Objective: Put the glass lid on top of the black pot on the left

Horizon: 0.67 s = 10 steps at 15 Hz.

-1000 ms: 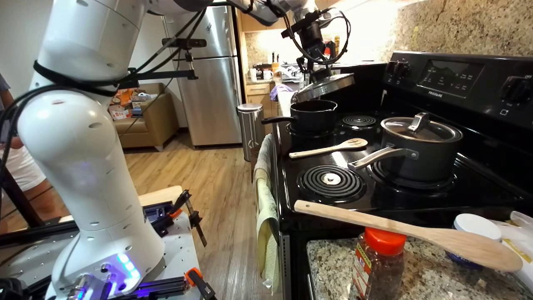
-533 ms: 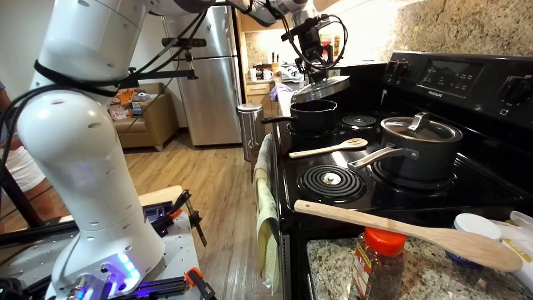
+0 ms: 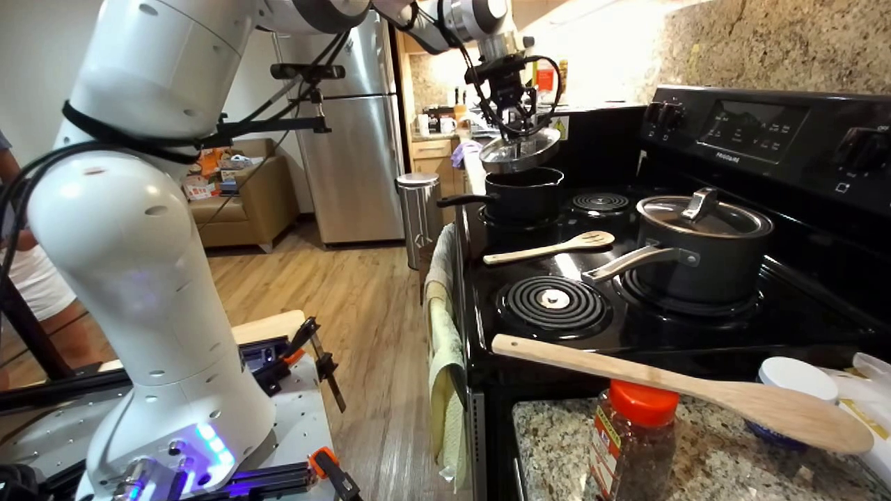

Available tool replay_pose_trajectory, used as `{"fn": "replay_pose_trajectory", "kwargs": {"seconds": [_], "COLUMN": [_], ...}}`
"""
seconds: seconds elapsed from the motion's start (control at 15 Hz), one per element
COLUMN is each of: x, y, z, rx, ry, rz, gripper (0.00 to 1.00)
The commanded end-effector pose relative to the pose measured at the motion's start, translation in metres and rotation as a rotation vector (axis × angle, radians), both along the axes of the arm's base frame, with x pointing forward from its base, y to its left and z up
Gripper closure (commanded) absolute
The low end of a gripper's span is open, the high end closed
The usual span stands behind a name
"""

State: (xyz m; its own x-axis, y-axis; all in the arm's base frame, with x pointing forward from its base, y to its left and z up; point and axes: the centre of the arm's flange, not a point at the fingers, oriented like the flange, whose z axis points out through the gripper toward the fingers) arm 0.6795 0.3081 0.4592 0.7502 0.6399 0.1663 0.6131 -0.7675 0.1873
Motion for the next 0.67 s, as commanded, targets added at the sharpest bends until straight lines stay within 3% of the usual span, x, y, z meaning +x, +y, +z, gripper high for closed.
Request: {"fn": "replay_pose_trajectory", "kwargs": {"seconds": [0.0,0.6], "x": [0.007,0.027], "y": [0.000,0.000], "z": [-0.004,-0.024], "rx": [0.076,0.051], "ry": [0.040,0.072], "rz": [0.080,0.169], "gripper": [0.65,0.65]}}
